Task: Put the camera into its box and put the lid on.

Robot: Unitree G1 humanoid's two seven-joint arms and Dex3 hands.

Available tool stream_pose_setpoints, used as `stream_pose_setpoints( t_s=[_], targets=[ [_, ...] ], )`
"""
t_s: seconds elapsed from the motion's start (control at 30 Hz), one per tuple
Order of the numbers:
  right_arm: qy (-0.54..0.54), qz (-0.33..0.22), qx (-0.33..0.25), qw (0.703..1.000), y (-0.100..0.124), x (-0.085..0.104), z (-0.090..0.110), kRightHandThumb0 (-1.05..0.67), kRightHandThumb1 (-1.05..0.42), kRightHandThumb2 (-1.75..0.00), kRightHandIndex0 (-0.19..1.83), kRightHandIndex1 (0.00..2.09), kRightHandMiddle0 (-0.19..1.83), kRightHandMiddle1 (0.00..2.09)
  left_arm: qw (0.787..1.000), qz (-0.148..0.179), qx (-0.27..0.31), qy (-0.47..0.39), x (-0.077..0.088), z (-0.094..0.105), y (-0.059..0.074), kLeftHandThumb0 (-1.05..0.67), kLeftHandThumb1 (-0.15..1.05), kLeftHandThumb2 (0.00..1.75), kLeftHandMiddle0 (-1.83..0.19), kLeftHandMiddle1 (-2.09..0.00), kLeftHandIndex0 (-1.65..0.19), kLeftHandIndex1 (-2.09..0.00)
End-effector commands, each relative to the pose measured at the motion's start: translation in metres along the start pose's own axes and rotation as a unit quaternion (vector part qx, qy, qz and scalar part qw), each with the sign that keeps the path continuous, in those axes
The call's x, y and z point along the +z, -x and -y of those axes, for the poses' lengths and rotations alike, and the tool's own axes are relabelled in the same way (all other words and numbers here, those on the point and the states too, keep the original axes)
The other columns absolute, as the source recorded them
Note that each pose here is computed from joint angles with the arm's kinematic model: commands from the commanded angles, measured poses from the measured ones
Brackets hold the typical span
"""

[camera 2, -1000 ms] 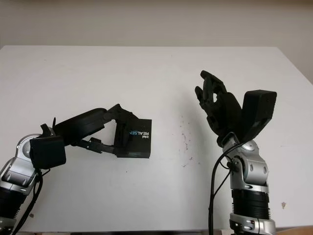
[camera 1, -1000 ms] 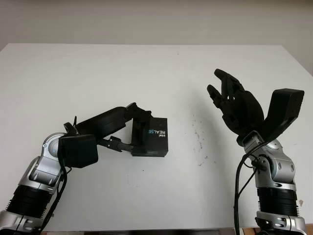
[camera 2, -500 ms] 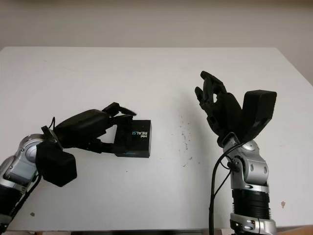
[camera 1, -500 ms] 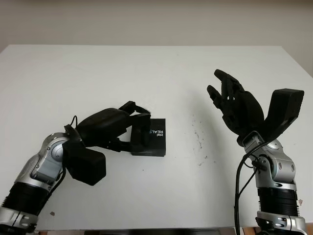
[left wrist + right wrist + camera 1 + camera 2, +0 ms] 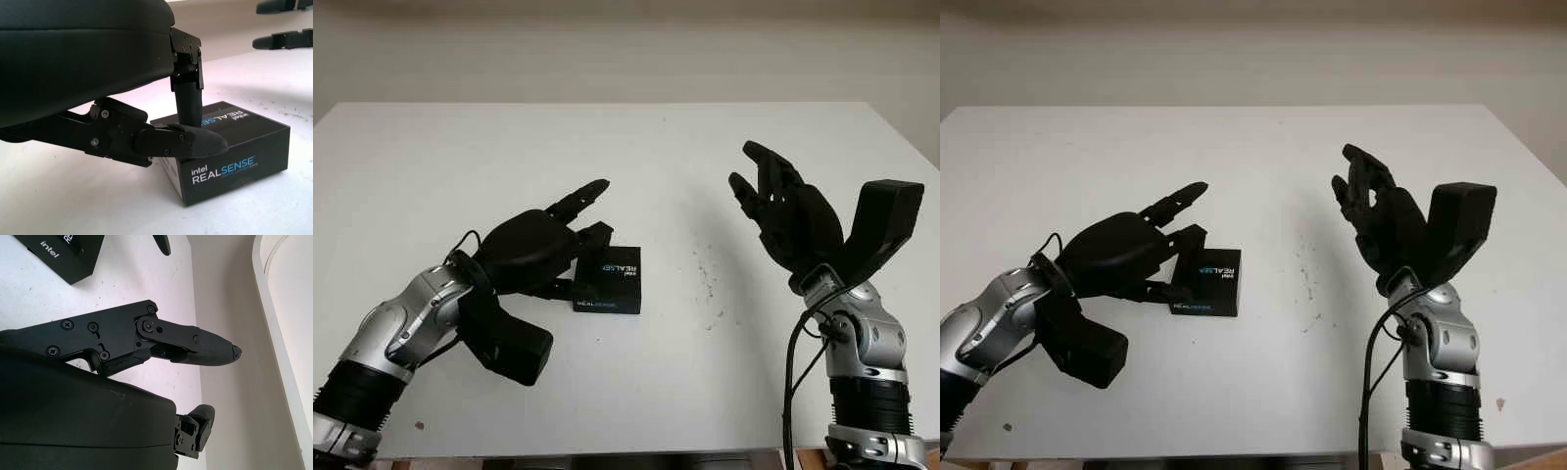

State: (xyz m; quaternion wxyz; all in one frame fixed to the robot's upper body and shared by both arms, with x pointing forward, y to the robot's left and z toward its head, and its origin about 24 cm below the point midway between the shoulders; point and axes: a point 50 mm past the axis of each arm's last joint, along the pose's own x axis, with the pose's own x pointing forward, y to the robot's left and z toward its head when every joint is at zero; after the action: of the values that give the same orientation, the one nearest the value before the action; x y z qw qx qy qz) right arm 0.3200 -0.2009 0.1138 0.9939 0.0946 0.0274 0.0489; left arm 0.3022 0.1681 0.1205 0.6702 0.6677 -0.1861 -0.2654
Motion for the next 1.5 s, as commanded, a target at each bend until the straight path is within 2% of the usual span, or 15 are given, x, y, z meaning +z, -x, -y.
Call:
stream_pose_setpoints(
  t_s=[0.0,0.07,0.13,0.27,0.33,0.5,0.7,0.8,0.93,1.1,1.33,1.47],
  targets=[
    [0.002,0.007,0.001,1.0,0.001,0.003,-0.001,-0.63,-1.05,-0.57,0.15,0.06,-0.16,0.75,0.998,-0.025,-0.017,0.048,-0.007,0.013,0.008,-0.61,1.05,0.24,0.13,-0.06,0.0,-0.06],
    [0.003,0.007,0.003,1.0,0.002,0.003,-0.002,-0.63,-1.05,-0.58,0.15,0.06,-0.16,0.76,0.993,-0.023,0.007,0.117,-0.006,0.006,0.011,-0.64,1.05,0.32,0.14,-0.05,0.02,-0.05],
    [0.008,0.007,0.009,1.0,0.002,0.003,-0.003,-0.63,-1.05,-0.59,0.15,0.06,-0.18,0.75,0.972,-0.027,0.048,0.228,-0.007,-0.003,0.016,-0.64,1.05,0.37,0.16,-0.04,0.06,-0.03],
    [0.04,0.022,0.031,0.999,0.004,0.004,-0.008,-0.64,-1.05,-0.6,0.13,0.05,-0.18,0.72,0.89,-0.017,0.175,0.42,-0.01,-0.018,0.026,-0.63,1.05,0.38,0.07,-0.08,0.06,-0.04],
    [0.061,0.036,0.046,0.996,0.005,0.005,-0.011,-0.62,-1.05,-0.61,0.12,0.04,-0.19,0.69,0.858,-0.018,0.217,0.466,-0.013,-0.023,0.029,-0.61,1.05,0.46,0.05,-0.07,0.07,-0.04],
    [0.105,0.073,0.067,0.99,0.009,0.01,-0.026,-0.63,-1.05,-0.58,0.09,0.03,-0.19,0.65,0.775,-0.025,0.271,0.57,-0.019,-0.021,0.038,-0.62,1.05,0.44,0.1,-0.04,0.14,-0.01],
    [0.142,0.089,0.075,0.983,0.01,0.009,-0.041,-0.64,-1.05,-0.57,0.06,0.02,-0.19,0.55,0.666,-0.036,0.336,0.665,-0.027,-0.005,0.05,-0.6,1.05,0.45,0.17,-0.02,0.18,0.0],
    [0.156,0.09,0.072,0.981,0.009,0.006,-0.047,-0.65,-1.05,-0.57,0.06,0.02,-0.19,0.52,0.63,-0.05,0.353,0.69,-0.029,0.006,0.054,-0.62,1.05,0.45,0.19,0.0,0.19,0.0],
    [0.178,0.093,0.062,0.978,0.007,0.0,-0.054,-0.66,-1.05,-0.57,0.03,0.01,-0.19,0.46,0.611,-0.079,0.362,0.699,-0.033,0.024,0.057,-0.64,1.05,0.49,0.19,0.0,0.19,0.0],
    [0.174,0.072,0.055,0.981,0.004,-0.007,-0.06,-0.7,-1.05,-0.59,-0.17,0.0,-0.19,0.04,0.609,-0.094,0.377,0.692,-0.033,0.033,0.061,-0.66,1.05,0.58,0.19,0.0,0.19,0.0],
    [0.134,0.045,0.058,0.988,-0.001,-0.017,-0.063,-0.68,-1.05,-0.62,-0.19,0.0,-0.19,0.0,0.613,-0.1,0.386,0.683,-0.027,0.039,0.064,-0.68,1.05,0.57,0.19,0.0,0.19,0.0],
    [0.149,0.036,0.055,0.987,-0.003,-0.022,-0.062,-0.71,-1.05,-0.63,-0.19,0.0,-0.19,0.0,0.622,-0.09,0.381,0.678,-0.021,0.037,0.06,-0.67,1.05,0.59,0.19,0.0,0.19,0.0]
  ],
)
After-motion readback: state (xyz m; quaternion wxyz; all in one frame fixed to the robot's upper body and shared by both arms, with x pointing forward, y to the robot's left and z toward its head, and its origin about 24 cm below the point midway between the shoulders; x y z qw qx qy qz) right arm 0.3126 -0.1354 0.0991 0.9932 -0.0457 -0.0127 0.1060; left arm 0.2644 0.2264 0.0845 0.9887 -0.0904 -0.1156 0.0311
